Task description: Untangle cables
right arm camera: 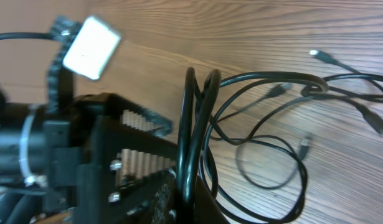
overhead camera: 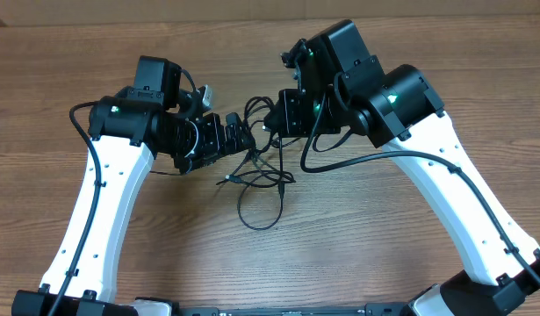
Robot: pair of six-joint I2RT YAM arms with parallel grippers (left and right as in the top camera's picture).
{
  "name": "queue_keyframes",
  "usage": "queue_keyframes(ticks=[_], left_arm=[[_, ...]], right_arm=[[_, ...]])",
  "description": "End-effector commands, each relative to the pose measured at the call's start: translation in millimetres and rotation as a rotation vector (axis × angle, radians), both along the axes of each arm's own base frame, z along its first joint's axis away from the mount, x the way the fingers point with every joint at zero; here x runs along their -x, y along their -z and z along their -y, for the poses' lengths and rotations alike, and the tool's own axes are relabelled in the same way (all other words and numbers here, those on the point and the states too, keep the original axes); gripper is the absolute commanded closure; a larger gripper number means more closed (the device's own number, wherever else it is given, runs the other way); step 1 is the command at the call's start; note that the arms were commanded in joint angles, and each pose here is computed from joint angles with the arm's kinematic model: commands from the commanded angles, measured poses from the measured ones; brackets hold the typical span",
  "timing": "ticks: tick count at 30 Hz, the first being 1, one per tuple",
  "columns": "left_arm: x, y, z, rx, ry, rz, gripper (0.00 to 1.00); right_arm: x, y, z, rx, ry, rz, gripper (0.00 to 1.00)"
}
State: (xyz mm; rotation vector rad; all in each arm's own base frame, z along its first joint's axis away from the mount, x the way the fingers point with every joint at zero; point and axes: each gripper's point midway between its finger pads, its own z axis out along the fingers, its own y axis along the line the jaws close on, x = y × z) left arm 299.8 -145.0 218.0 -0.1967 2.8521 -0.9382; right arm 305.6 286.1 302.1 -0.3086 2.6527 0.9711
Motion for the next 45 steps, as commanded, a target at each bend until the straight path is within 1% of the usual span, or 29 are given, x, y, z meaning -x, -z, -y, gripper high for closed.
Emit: queue_keyframes(ticks=[1,3,4,5,6,7,8,10,13,14,15,16,17,18,19,22,24,25,26,29,31,32,35,38,42,45], left_arm=[[-6,-10,4,0.041,0.017,0.033,0.04],[-8,-9,2,0.028,0.012,0.042,0.07],[-9,-8,1,0.02,0.009,0.045,0.16],[-9,-7,-1,0.008,0.003,0.046,0.22],[-10,-6,-3,-0.007,-0.005,0.046,0.24],[-10,-5,-4,-0.011,-0.006,0.047,0.29],[-11,-4,-6,-0.022,-0.01,0.048,0.43],[-12,-3,-9,-0.042,-0.016,0.05,0.64],[-11,-2,-10,-0.049,-0.019,0.047,0.71],[-11,-2,-10,-0.049,-0.018,0.046,0.71],[-11,-2,-10,-0.049,-0.018,0.045,0.74],[-11,-1,-10,-0.05,-0.018,0.044,0.74],[-10,-1,-10,-0.049,-0.018,0.042,0.72],[-10,-1,-10,-0.049,-0.018,0.04,0.65],[-9,-1,-10,-0.05,-0.017,0.037,0.54],[-9,-1,-9,-0.047,-0.013,0.04,0.51],[-10,-2,-9,-0.047,-0.013,0.043,0.51],[-11,-2,-9,-0.046,-0.013,0.047,0.53],[-12,-2,-9,-0.045,-0.014,0.054,0.62],[-17,-4,-8,-0.042,-0.015,0.076,0.82],[-20,-4,-10,-0.051,-0.02,0.089,0.93],[-21,-4,-11,-0.06,-0.023,0.092,0.96],[-26,7,-32,-0.187,-0.095,0.089,0.96],[-24,15,-54,-0.305,-0.17,0.06,0.96],[-23,19,-65,-0.365,-0.187,0.057,0.96],[-25,18,-65,-0.366,-0.193,0.06,0.96]], right_arm=[[15,-31,-13,-0.135,-0.081,-0.001,0.96],[21,-36,-18,-0.171,-0.112,-0.02,0.96],[25,-39,-20,-0.191,-0.132,-0.032,0.96],[29,-41,-23,-0.213,-0.152,-0.046,0.96],[34,-44,-25,-0.237,-0.174,-0.062,0.96],[36,-46,-26,-0.245,-0.182,-0.067,0.96],[39,-47,-27,-0.259,-0.196,-0.075,0.96],[36,-46,-26,-0.247,-0.186,-0.066,0.96],[26,-38,-20,-0.193,-0.137,-0.036,0.96],[24,-36,-19,-0.179,-0.125,-0.031,0.96],[23,-35,-17,-0.168,-0.116,-0.028,0.96],[21,-33,-15,-0.152,-0.104,-0.024,0.96],[18,-29,-12,-0.129,-0.085,-0.014,0.96],[15,-27,-10,-0.111,-0.069,-0.007,0.96],[11,-24,-7,-0.087,-0.049,0.007,0.96],[2,-19,1,-0.035,-0.002,0.035,0.96],[3,-19,1,-0.036,-0.001,0.031,0.96],[4,-19,0,-0.044,-0.009,0.024,0.96],[6,-20,-1,-0.051,-0.016,0.017,0.96],[13,-24,-7,-0.09,-0.051,-0.006,0.96],[13,-25,-7,-0.094,-0.053,-0.007,0.96],[12,-25,-6,-0.094,-0.049,-0.007,0.96],[-1,-20,9,-0.059,0.033,-0.01,0.96],[-17,-12,31,0.006,0.122,0.005,0.96],[-31,-2,59,0.087,0.228,0.006,0.96],[-34,2,69,0.115,0.257,-0.001,0.96]])
